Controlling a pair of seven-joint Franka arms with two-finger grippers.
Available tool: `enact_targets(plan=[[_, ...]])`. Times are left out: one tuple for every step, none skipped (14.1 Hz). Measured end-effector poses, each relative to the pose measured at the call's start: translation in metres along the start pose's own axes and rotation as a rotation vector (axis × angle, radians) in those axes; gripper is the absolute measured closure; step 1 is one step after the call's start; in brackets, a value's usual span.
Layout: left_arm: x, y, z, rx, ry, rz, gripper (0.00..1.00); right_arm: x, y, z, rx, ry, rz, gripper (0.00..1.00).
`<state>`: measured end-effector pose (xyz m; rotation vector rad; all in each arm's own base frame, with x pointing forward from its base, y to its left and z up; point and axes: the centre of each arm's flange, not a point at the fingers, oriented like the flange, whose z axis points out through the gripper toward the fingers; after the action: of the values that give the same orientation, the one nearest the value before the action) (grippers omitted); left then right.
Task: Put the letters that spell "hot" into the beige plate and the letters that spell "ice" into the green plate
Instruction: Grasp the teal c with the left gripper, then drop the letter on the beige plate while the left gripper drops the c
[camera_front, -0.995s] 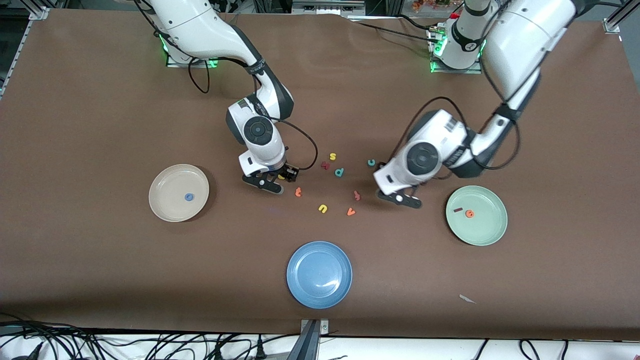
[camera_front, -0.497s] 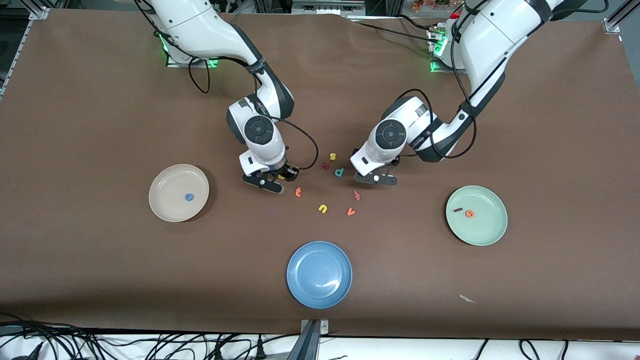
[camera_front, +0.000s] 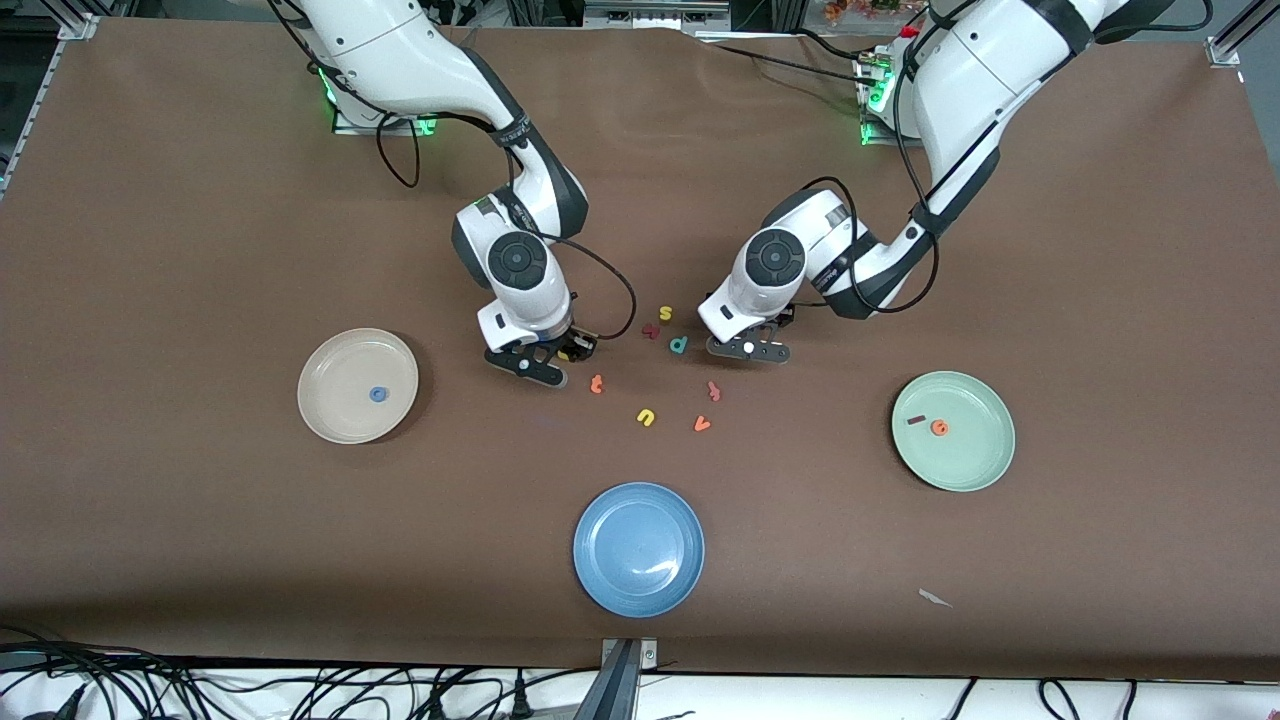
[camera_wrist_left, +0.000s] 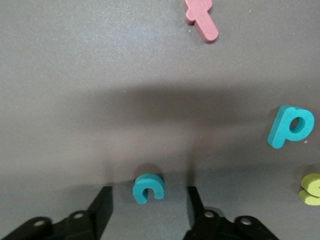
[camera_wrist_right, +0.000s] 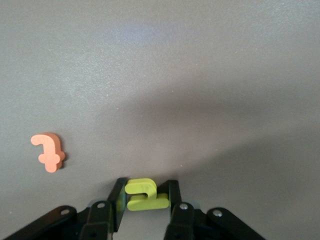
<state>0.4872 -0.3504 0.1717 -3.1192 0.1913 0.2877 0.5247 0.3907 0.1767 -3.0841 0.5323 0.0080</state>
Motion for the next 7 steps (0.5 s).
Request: enact_targets(plan=[[0.000,0.000,0.002,-0.001,-0.002,-0.002,0.34,0.000,0.000,0.000,0.000,0.000,0.000,0.61],[0.000,0.000,0.003,-0.001,-0.004,-0.006,0.42,0.000,0.000,0.000,0.000,0.000,0.000,0.61],[0.000,0.000,0.002,-0.001,-0.003,-0.006,0.48,0.001,-0.002,-0.001,-0.002,-0.001,-0.001,0.61],[0.000,0.000,0.002,-0.001,-0.003,-0.007,0.48,0.003,-0.004,-0.005,-0.010,-0.008,-0.003,0.61],[0.000,0.000,0.001,-0.002,0.000,-0.009,0.57,0.008,-0.008,-0.012,-0.022,-0.017,-0.007,0.61],[0.001,-0.001,0.000,-0.002,0.001,-0.011,0.67,0.016,-0.010,-0.023,-0.034,-0.024,-0.015,0.61],[0.001,-0.001,0.000,-0.003,0.002,-0.011,0.72,0.026,-0.010,-0.033,-0.046,-0.033,-0.032,0.61]])
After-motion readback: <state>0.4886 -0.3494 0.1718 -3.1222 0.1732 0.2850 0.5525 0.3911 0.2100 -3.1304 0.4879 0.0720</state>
